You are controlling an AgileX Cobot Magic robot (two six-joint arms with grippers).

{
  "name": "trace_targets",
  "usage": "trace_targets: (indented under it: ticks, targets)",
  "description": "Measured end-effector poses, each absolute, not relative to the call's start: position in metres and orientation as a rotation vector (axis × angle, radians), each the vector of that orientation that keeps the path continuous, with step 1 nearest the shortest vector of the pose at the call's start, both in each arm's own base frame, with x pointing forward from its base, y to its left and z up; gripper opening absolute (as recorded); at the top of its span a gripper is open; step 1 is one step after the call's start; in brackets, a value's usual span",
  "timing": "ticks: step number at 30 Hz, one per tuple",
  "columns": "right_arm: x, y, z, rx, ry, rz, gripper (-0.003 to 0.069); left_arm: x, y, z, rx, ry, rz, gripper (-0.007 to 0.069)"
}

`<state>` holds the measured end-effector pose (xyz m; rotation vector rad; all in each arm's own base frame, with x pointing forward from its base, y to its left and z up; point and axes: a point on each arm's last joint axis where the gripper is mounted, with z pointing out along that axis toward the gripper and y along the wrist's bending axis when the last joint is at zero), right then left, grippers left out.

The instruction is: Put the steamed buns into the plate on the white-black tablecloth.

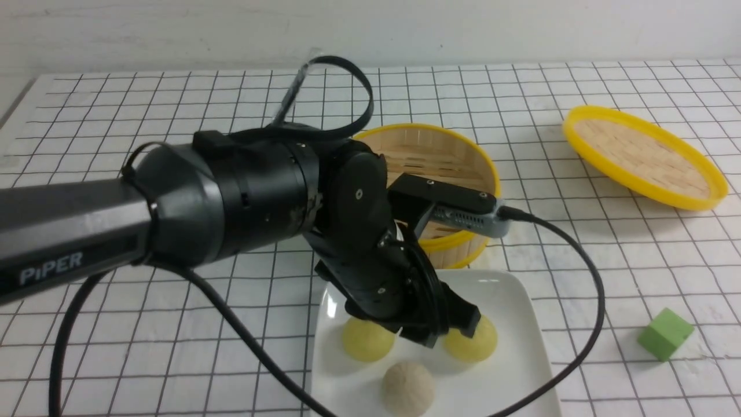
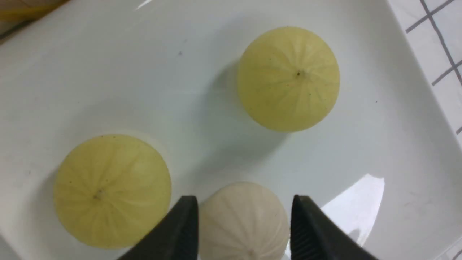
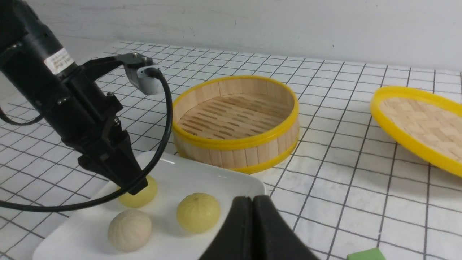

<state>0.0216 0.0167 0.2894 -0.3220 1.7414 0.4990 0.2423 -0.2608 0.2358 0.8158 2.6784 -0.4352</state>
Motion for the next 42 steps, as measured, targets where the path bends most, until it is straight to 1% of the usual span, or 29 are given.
trace_targets:
  ticks: [1,3,4,5,7,18,31,37,42]
  targets:
    - [0.021,0.018,0.288,-0.328,1.754,0.517,-0.0008,0.243,-0.261,0.236,0.819,2.675,-0.43,0.0238]
    - [0.018,0.02,0.285,-0.358,1.791,0.543,-0.0006,0.243,-0.26,0.236,0.824,2.672,-0.423,0.0125]
    - [0.018,0.021,0.285,-0.366,1.793,0.542,-0.0006,0.243,-0.26,0.236,0.825,2.672,-0.422,0.0114]
    - [0.016,0.023,0.283,-0.396,1.81,0.563,-0.0005,0.243,-0.26,0.236,0.829,2.669,-0.416,0.0035]
    - [0.016,0.024,0.281,-0.417,1.808,0.566,-0.0004,0.243,-0.26,0.236,0.831,2.668,-0.412,0.0008]
    - [0.03,0.026,0.27,-0.386,1.702,0.516,0.0001,0.243,-0.26,0.236,0.833,2.667,-0.41,0.0002]
    - [0.03,0.026,0.269,-0.385,1.702,0.516,0.0009,0.244,-0.26,0.236,0.836,2.665,-0.405,0.001]
    - [0.03,0.026,0.269,-0.387,1.7,0.514,0.0014,0.246,-0.257,0.235,0.87,2.643,-0.353,0.0013]
    - [0.03,0.025,0.257,-0.387,1.695,0.504,0.002,0.246,-0.257,0.235,0.878,2.636,-0.341,0.0017]
